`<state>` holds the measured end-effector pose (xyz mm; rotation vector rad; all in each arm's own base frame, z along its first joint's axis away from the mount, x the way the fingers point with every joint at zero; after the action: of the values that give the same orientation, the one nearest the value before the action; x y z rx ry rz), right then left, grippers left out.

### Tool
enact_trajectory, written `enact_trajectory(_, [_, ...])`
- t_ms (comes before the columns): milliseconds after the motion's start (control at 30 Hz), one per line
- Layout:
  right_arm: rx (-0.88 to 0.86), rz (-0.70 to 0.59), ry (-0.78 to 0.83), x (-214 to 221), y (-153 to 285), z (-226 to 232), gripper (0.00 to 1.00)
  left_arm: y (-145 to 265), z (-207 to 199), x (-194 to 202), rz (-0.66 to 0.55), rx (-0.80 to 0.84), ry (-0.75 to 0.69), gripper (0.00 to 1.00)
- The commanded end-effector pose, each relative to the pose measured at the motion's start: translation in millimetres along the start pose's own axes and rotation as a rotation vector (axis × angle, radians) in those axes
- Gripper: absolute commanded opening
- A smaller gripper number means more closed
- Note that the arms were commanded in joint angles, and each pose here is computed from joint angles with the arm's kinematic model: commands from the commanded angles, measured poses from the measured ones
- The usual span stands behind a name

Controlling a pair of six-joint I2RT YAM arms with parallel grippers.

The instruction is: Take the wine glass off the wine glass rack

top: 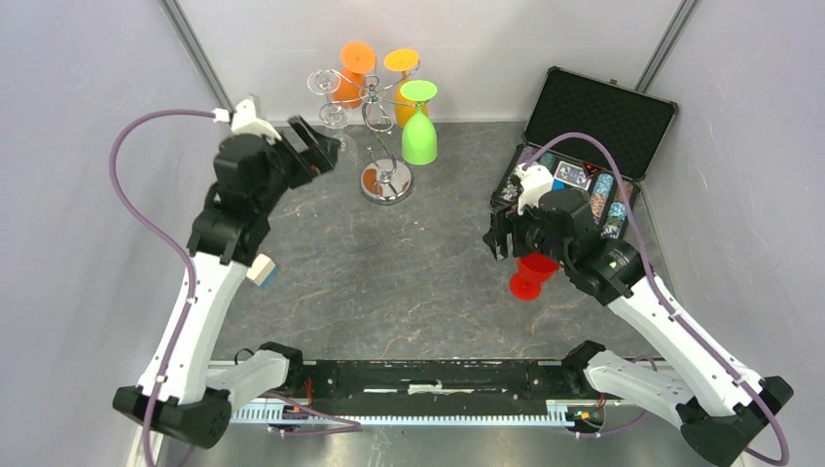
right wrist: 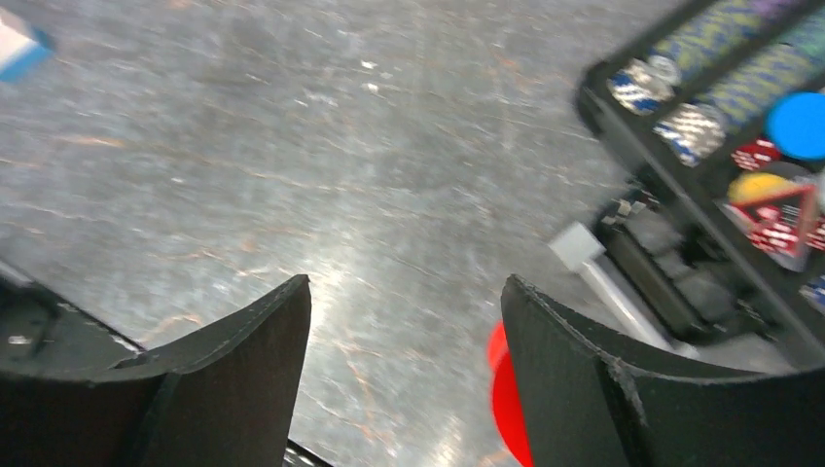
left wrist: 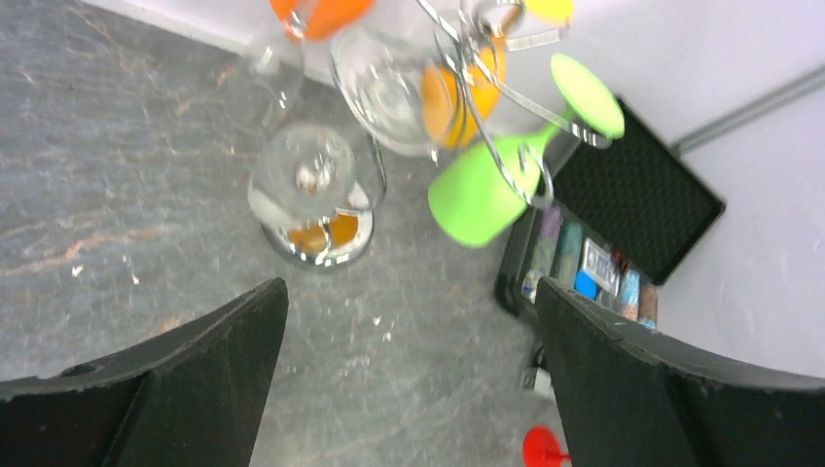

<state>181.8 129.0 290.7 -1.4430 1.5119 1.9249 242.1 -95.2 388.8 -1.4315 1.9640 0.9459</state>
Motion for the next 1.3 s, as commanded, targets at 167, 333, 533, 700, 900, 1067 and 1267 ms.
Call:
enact_trajectory(167, [-0.298,-0.272,-0.214,-9,-30,37,0.75,-36,-5,-45,0.043,0.116,0.136,0.93])
enact_trajectory(333, [-0.334,-0.278,-0.225,0,-37,42,0.73,-58,-5,-53,0.049,0.111,0.130,0.66])
enact_trajectory(533, [-0.315,-0.290,-0.220,2,-43,40,0.72,-81,-4,-58,0.054,0.084,0.138,0.51])
enact_trajectory(700, [-0.307,-0.286,-0.200,0,-47,39,0.72,-98,7,-62,0.024,0.029,0.087,0.51])
enact_trajectory(900, [-0.310,-0.266,-0.188,2,-55,41,0.73,-111,16,-62,0.031,0.009,0.086,0.55])
enact_trajectory(1067, [-0.314,-0.250,-0.185,5,-61,42,0.72,-122,16,-60,0.058,0.019,0.109,0.46])
enact_trajectory(1267, [-0.305,-0.243,-0.186,9,-63,41,0.72,-117,18,-59,0.054,0.011,0.117,0.32])
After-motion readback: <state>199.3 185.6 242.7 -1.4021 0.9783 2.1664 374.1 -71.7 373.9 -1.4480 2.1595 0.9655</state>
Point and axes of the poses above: each gripper's point midway between its finger pads, its own y axis back along the fingers, its own z axis along the line the jaws close on, x = y × z, the point moved 8 cm from there along y, back along the fingers, and after that the axes turned 9 degrees about y, right-handed, at the moved point
